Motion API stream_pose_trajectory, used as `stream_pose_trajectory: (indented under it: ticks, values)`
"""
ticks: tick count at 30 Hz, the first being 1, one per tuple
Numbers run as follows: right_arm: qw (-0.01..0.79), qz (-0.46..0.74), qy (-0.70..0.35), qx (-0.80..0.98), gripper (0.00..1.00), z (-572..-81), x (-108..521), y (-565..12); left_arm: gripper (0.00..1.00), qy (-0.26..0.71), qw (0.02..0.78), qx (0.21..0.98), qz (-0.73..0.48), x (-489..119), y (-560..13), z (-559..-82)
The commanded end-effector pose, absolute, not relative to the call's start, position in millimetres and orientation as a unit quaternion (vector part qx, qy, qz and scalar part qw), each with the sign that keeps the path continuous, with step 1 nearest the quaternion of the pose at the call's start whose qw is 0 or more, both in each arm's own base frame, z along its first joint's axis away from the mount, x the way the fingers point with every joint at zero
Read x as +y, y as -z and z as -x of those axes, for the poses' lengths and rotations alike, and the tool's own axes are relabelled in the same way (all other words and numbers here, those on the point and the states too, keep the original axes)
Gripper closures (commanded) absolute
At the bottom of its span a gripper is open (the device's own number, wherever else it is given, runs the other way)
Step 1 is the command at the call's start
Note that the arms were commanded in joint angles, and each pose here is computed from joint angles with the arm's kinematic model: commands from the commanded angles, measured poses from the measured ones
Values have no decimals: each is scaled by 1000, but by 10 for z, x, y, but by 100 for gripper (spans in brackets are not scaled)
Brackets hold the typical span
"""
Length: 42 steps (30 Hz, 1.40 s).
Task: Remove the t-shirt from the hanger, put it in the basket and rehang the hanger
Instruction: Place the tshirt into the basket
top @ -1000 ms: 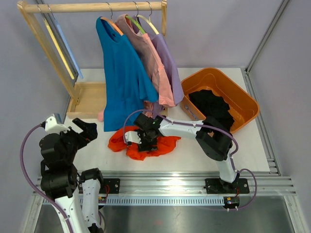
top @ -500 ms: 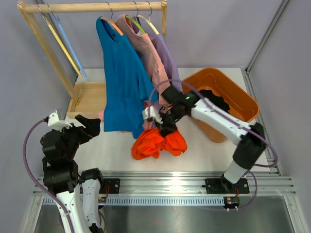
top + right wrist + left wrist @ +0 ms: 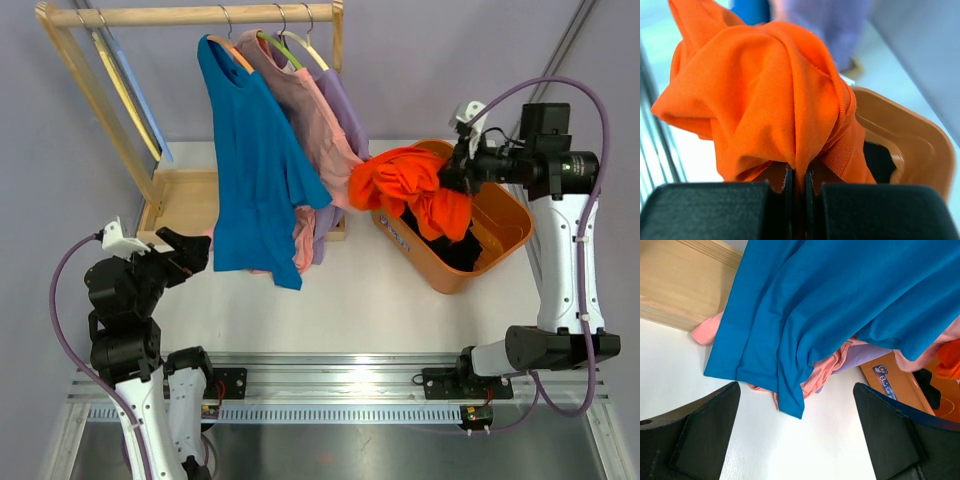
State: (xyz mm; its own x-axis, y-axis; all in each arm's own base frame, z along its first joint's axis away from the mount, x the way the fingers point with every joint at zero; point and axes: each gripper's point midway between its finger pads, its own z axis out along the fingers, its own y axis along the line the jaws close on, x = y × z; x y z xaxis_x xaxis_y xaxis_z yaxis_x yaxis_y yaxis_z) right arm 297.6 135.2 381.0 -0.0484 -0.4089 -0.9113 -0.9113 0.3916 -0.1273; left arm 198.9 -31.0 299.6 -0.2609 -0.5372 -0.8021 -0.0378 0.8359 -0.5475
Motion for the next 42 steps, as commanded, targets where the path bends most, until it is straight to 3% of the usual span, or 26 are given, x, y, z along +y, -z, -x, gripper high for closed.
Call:
stream_pose_trajectory:
  ticks: [1,7,15,24,30,35,39,42]
  values:
    - [532,423,-233,696,100,-3292,1072,-4045,1,234,606,743,160,-361,-3253,-2082]
    - [502,323,-218,772,100,-3961,682,-3673,1,274,610,728,152,-464,-3368,-2123]
    - [391,197,-199,877,100,-4524,108,-2470,1,251,609,736,155,-431,-3350,-2016]
    - [259,143,-63,953,100,-4581,-585,-1143,1,282,609,729,134,-529,-3425,-2064]
    - [225,145,11,964,97,-4512,-869,-695,1,295,606,728,125,-557,-3508,-2143]
    - [211,173,19,962,82,-4428,-898,-577,1,310,601,725,133,-557,-3486,-2237]
    - [256,195,-4,947,50,-4436,-756,-997,1,313,595,726,144,-533,-3489,-2314]
    - [299,196,-21,934,36,-4486,-648,-1448,1,312,594,725,152,-505,-3525,-2371]
